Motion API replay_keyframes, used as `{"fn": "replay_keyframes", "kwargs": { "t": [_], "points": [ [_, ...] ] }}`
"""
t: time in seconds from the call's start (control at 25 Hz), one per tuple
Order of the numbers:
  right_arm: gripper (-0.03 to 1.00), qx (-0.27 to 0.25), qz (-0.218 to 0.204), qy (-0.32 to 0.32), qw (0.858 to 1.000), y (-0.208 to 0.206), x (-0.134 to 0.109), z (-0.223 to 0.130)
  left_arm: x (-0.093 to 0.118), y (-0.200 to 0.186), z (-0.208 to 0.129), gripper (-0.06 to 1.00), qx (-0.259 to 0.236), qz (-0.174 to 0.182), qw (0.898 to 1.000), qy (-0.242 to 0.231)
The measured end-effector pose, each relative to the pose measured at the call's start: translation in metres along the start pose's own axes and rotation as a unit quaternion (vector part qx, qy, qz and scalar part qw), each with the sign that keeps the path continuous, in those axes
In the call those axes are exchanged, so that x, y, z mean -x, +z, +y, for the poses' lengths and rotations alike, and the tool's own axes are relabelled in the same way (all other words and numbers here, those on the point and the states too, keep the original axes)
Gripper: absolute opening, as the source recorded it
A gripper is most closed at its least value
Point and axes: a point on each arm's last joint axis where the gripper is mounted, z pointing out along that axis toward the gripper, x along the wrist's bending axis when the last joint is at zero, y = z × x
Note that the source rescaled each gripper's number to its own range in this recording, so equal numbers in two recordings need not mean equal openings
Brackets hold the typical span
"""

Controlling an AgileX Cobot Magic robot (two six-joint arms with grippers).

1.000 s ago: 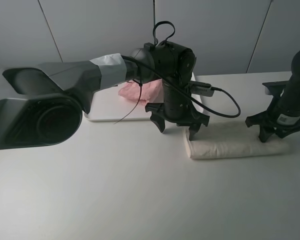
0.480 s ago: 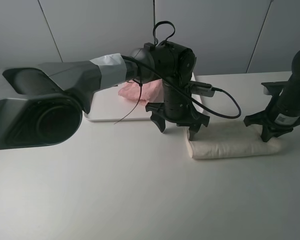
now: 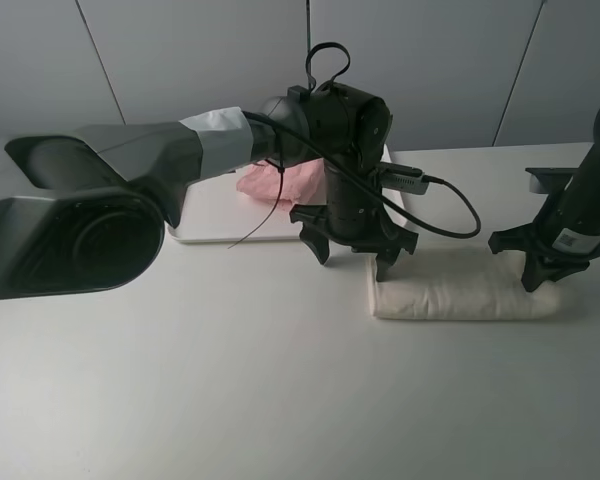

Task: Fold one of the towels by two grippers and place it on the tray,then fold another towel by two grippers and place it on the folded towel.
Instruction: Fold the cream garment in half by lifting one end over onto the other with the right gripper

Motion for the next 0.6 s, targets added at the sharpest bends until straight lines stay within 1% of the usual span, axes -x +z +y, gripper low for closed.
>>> {"fn": "replay_keyframes", "kwargs": {
  "t": [0.24,0.4,0.6],
  "points": [
    [0.02,0.026,0.031,0.028,0.999,-0.028,-0.007,-0.004,0.0,0.0,0.0,1.0,0.0,0.0,1.0,0.0],
    [0.02,0.022,0.054,0.044,0.997,-0.036,-0.011,-0.007,0.0,0.0,0.0,1.0,0.0,0.0,1.0,0.0],
    [0.02,0.014,0.108,0.057,0.992,-0.039,-0.021,-0.008,0.0,0.0,0.0,1.0,0.0,0.0,1.0,0.0]
  ]
}}
